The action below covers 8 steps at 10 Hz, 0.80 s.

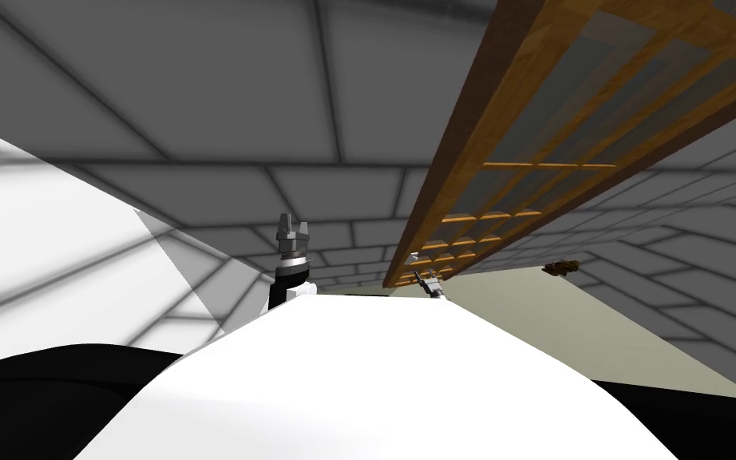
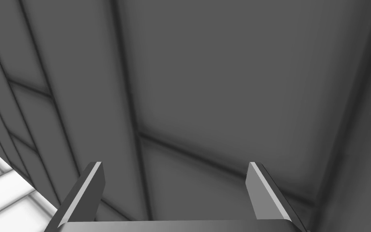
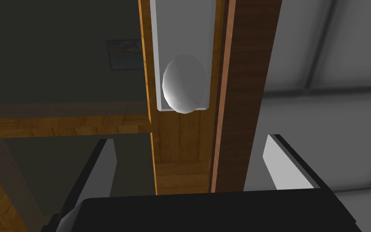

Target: Pull the door open

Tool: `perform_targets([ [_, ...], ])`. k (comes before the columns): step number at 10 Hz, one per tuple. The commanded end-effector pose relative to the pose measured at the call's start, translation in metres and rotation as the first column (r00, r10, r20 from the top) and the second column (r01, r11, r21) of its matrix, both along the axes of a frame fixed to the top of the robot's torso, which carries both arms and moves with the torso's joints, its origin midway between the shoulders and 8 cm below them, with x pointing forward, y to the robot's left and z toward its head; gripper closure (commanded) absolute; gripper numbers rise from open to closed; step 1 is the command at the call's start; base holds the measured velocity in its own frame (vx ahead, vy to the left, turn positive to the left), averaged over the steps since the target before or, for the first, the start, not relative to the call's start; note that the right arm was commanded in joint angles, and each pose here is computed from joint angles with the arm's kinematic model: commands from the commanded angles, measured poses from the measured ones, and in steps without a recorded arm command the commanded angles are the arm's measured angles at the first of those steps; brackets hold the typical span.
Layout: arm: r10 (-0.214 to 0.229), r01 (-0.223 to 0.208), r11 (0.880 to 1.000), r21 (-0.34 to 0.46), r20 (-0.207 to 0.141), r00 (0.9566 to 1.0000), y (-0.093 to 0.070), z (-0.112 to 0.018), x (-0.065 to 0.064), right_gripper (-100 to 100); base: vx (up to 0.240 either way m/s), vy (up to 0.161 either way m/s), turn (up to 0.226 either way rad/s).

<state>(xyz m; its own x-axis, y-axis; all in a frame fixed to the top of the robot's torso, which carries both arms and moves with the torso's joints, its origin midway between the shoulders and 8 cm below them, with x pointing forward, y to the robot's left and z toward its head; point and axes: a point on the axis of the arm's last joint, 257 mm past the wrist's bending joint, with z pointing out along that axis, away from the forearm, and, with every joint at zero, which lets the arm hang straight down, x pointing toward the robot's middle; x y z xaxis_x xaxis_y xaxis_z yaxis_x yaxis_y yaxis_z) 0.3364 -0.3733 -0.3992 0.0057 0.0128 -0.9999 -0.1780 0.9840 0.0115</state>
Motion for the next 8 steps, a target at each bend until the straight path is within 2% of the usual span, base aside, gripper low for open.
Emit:
perform_targets([
  [1,-0.035,0.035,0.999,-0.002,0.001,0.9994,-0.005,0.001,0.005,-100,0.044,-0.013,0.209],
  [4,-0.097,0.097,0.995,-0.001,0.000,0.9953,-0.014,0.001,0.013,-100,0.042,-0.017,0.209],
  [8,-0.162,0.162,0.987,0.006,-0.007,0.9868,-0.023,-0.001,0.021,-100,0.033,-0.025,0.166],
])
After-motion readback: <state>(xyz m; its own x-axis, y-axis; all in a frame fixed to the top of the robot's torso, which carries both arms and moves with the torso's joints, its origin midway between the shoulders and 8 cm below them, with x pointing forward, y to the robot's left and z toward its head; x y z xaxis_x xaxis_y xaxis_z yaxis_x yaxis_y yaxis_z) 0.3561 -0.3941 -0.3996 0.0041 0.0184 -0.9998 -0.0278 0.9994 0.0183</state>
